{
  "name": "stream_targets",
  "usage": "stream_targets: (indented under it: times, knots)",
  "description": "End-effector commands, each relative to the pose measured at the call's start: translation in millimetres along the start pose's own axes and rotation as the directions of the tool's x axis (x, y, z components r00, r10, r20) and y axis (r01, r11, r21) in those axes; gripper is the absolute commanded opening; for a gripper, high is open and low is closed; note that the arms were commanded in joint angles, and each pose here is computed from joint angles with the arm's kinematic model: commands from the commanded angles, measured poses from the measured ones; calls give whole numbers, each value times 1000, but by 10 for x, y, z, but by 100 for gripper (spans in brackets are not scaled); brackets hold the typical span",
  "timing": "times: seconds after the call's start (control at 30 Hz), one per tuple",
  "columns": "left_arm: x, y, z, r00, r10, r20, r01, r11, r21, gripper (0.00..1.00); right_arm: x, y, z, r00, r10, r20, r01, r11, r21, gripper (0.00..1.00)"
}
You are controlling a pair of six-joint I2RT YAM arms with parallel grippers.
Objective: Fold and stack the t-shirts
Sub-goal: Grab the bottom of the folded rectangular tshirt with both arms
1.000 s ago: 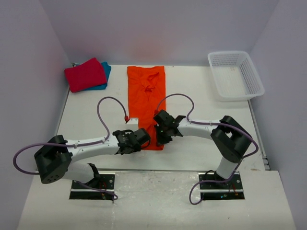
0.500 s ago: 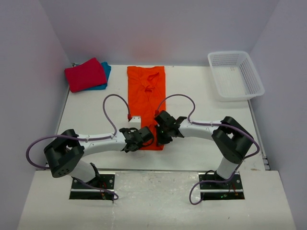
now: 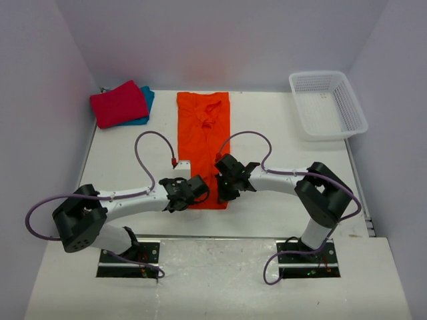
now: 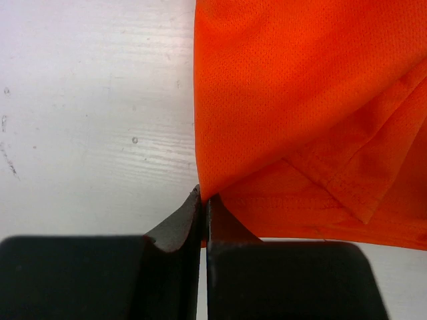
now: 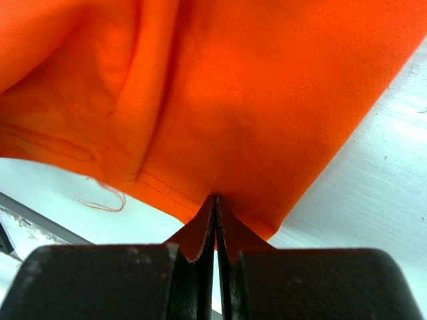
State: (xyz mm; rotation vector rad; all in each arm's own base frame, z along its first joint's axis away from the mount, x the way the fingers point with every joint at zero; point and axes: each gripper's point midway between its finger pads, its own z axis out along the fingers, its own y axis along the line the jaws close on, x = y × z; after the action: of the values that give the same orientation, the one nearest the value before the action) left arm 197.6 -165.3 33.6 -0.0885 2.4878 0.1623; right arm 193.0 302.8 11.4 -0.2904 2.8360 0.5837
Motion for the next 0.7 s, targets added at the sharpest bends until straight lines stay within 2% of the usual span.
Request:
stream_targets:
  times: [0.0,0.13,0.2,0.23,0.37,0.4,0.43,0.53,0.67]
  knots:
    - [-36,217,-45,998,-44,38,46,998,-46,0,205,-207,85,997,15,-72,-9,997,82,0]
    - [90,375,-50,998,-54,17,55,996,-72,0,222,-215,101,997,18,-79,-11,996,84,0]
    - [147,424,-39,998,-55,7,55,995,-81,4,222,-214,95,997,18,-78,-11,996,83,0]
    - [182,432,-33,998,-60,-2,60,995,-80,10,221,-216,92,997,18,-78,-11,996,85,0]
    - [298,498,-10,998,-63,-31,60,994,-95,23,219,-210,98,997,17,-81,-10,996,84,0]
    - [302,503,-16,997,-70,-33,67,993,-97,29,213,-206,104,997,16,-79,-10,997,82,0]
    - [305,530,-21,996,-79,-30,75,992,-106,42,217,-206,110,997,16,-80,-10,997,80,0]
    - [276,521,-65,994,-104,-22,101,990,-98,62,205,-194,112,997,6,-75,0,997,71,0]
    - [196,438,-212,990,-138,11,138,987,-76,69,172,-163,69,998,-17,-65,21,998,61,0]
